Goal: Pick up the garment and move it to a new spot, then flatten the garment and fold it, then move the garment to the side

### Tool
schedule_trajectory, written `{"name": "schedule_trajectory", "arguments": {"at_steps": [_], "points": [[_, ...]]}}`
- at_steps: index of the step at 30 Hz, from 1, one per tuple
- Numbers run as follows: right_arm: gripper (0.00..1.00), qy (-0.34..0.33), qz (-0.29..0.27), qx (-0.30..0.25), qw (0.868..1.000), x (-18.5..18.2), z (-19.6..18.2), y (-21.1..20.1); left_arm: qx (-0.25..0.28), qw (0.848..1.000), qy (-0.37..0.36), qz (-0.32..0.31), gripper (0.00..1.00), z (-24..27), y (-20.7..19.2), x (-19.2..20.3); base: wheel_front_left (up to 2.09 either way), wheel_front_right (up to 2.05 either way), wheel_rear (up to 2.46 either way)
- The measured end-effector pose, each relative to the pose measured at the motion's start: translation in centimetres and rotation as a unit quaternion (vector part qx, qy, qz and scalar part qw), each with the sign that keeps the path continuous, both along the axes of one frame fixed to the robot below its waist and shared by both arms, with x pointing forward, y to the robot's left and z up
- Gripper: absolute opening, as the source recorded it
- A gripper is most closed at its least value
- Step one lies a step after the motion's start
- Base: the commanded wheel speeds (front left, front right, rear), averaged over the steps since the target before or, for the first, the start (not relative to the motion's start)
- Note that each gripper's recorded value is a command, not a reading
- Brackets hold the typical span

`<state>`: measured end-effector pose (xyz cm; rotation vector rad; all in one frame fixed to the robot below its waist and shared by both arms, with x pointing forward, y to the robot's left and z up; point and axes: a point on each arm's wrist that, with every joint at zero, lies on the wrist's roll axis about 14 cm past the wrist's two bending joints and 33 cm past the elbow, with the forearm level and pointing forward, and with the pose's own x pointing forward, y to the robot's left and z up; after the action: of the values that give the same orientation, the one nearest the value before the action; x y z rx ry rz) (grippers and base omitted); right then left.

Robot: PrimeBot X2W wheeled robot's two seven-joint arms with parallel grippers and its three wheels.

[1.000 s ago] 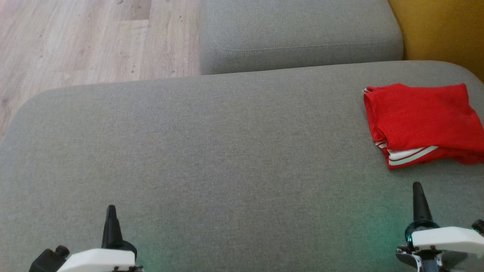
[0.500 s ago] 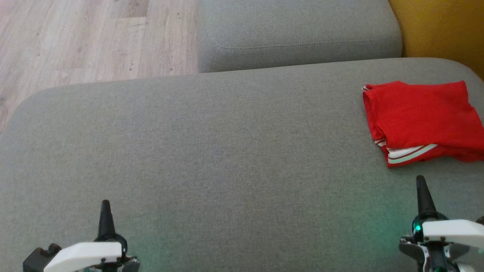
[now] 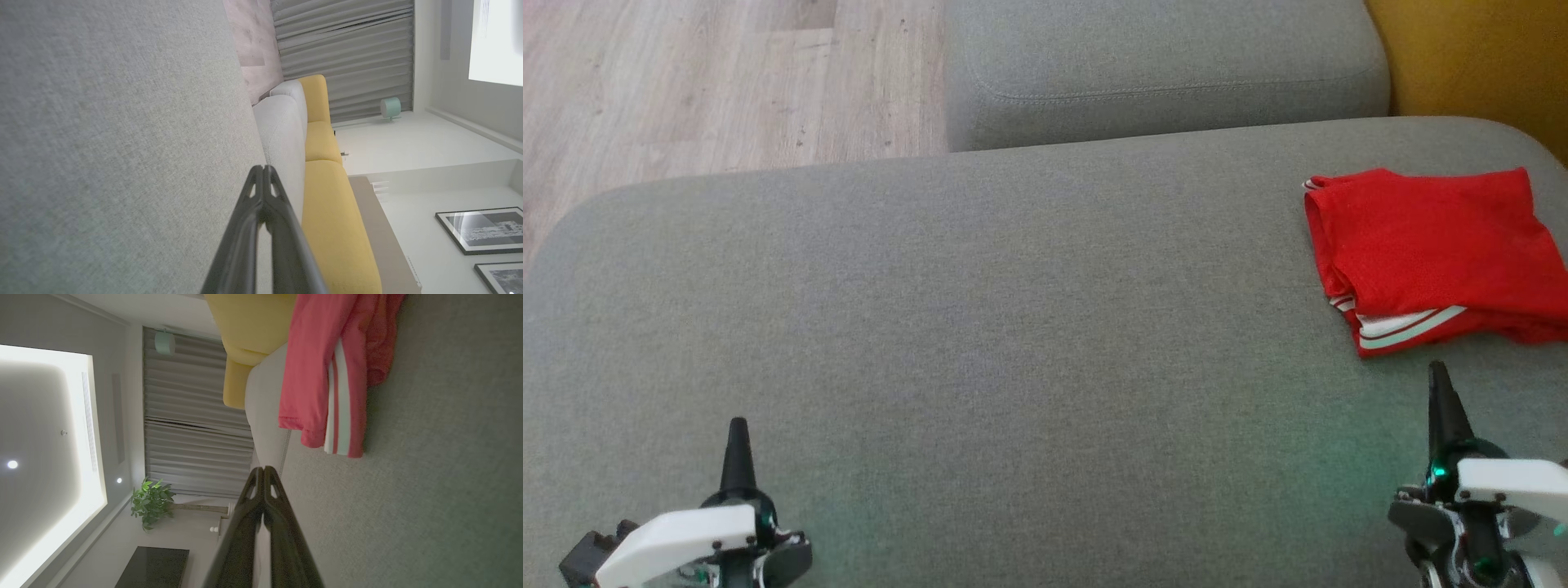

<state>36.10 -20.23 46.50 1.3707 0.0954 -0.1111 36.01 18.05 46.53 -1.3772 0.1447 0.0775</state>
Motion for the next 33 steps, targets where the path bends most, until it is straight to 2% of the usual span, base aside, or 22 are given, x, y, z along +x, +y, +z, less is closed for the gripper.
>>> {"name": "schedule_trajectory", "arguments": {"at_steps": [16, 33], "points": [[0.0, -0.025, -0.015, 0.095, 0.995, 1.3, 1.4, -0.6, -0.097, 0.995, -0.023, 0.013, 0.0, 1.1, 0.7, 1.3, 0.0, 0.0, 0.0], [0.0, -0.026, -0.014, 0.1, 0.995, 1.4, 1.4, -0.5, -0.099, 0.995, -0.026, 0.014, 0.0, 1.3, 0.7, 1.5, 0.0, 0.0, 0.0]]}}
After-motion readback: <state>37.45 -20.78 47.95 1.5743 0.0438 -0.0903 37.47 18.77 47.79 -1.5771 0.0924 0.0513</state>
